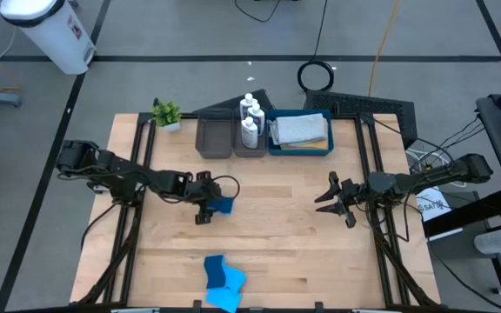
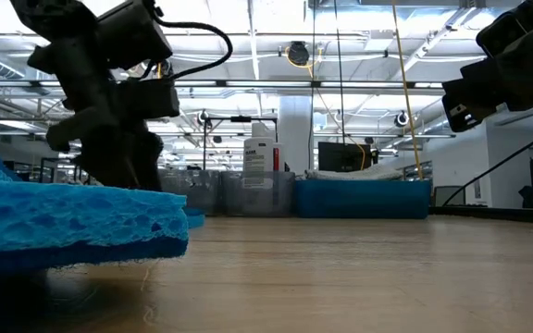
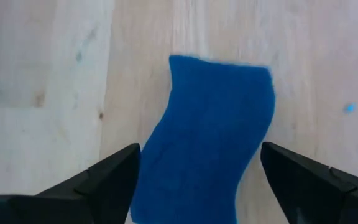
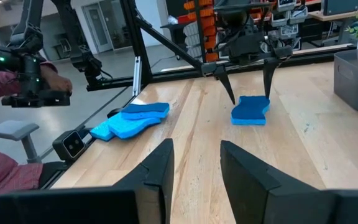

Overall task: Pick & Place Kitchen Items
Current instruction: Put the top blue sponge into the left black bin

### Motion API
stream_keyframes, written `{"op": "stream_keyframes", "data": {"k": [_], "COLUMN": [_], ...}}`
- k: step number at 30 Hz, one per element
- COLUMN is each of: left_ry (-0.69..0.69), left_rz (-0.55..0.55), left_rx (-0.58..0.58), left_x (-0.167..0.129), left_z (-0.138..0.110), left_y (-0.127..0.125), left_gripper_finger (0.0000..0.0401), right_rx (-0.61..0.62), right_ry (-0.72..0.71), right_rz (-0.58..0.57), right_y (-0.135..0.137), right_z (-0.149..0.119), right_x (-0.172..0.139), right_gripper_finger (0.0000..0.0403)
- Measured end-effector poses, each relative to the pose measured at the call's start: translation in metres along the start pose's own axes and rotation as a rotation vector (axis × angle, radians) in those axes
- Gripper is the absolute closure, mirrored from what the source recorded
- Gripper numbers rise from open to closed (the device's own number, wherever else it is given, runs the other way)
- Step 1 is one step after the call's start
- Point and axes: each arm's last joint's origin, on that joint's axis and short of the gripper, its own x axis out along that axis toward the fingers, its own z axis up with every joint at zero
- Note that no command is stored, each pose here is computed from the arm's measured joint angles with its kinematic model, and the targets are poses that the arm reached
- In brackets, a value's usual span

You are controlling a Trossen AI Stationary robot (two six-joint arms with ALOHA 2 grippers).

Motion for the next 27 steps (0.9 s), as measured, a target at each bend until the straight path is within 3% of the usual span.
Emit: {"op": "stream_keyframes", "data": {"k": [10,17,21,27], "left_ry": [0.088,0.058,0.034,0.031], "left_rz": [0.012,0.050,0.053,0.082], "left_rx": [-0.001,-0.050,-0.057,-0.063], "left_x": [0.025,0.024,0.020,0.019], "left_z": [-0.007,-0.005,-0.003,-0.003], "left_y": [0.002,0.002,0.002,0.004], "left_gripper_finger": [0.0061,0.0066,0.0113,0.0221], "right_rx": [0.000,0.000,0.001,0.001], "right_ry": [0.004,0.004,0.011,0.010], "right_rz": [-0.001,-0.001,-0.002,-0.002], "right_y": [0.000,0.000,0.000,0.000], "right_z": [0.000,0.000,-0.001,-0.001], "right_x": [0.000,0.000,0.000,0.000], "right_gripper_finger": [0.0303,0.0303,0.0303,0.0303]}}
